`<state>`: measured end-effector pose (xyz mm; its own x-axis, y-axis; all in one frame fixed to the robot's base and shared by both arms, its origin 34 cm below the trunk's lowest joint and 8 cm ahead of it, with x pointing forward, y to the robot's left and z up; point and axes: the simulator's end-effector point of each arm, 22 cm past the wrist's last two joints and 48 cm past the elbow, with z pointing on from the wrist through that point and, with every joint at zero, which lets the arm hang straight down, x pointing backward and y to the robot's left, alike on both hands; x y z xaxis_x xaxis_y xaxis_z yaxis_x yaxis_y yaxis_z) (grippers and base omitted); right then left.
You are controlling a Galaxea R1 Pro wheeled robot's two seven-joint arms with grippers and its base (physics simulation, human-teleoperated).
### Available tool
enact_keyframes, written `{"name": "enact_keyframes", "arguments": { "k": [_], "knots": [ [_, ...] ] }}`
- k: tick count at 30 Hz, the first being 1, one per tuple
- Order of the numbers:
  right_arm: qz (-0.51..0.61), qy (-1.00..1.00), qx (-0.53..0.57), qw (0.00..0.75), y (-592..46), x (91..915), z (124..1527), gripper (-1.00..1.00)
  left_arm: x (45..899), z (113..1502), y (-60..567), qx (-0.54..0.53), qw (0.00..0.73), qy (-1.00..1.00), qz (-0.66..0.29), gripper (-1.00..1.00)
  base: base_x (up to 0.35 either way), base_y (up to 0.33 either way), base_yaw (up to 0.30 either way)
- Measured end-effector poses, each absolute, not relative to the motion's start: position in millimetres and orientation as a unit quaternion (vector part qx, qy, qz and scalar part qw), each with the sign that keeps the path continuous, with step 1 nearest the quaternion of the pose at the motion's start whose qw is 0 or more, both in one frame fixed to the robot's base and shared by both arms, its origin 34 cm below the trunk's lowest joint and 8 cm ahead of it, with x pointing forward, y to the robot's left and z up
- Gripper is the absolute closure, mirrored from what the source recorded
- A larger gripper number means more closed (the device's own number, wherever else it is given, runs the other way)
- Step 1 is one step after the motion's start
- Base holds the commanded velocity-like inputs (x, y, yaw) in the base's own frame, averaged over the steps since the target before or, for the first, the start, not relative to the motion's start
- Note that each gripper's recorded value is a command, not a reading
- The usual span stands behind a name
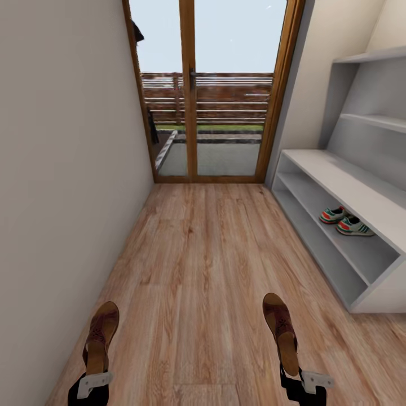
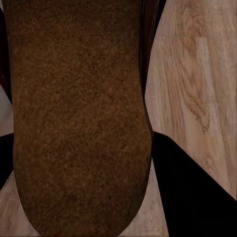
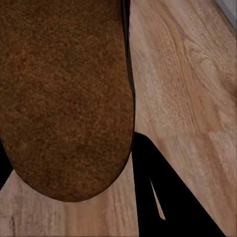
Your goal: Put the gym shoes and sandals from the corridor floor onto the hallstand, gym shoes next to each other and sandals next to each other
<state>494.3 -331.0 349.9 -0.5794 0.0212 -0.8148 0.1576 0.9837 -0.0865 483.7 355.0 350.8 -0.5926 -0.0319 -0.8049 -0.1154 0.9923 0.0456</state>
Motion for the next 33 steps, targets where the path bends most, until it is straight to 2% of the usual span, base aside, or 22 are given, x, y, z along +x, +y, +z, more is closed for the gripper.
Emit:
{"name": "enact_keyframes", "arguments": {
  "k": [33],
  "knots": [
    [-0.075, 0.886, 0.050, 0.456, -331.0, 494.1, 349.8, 1.00, 483.3, 350.7, 355.1, -0.042, 0.449, 0.891, 0.047, 1.00, 0.337, 0.011, 0.000]
  ]
}}
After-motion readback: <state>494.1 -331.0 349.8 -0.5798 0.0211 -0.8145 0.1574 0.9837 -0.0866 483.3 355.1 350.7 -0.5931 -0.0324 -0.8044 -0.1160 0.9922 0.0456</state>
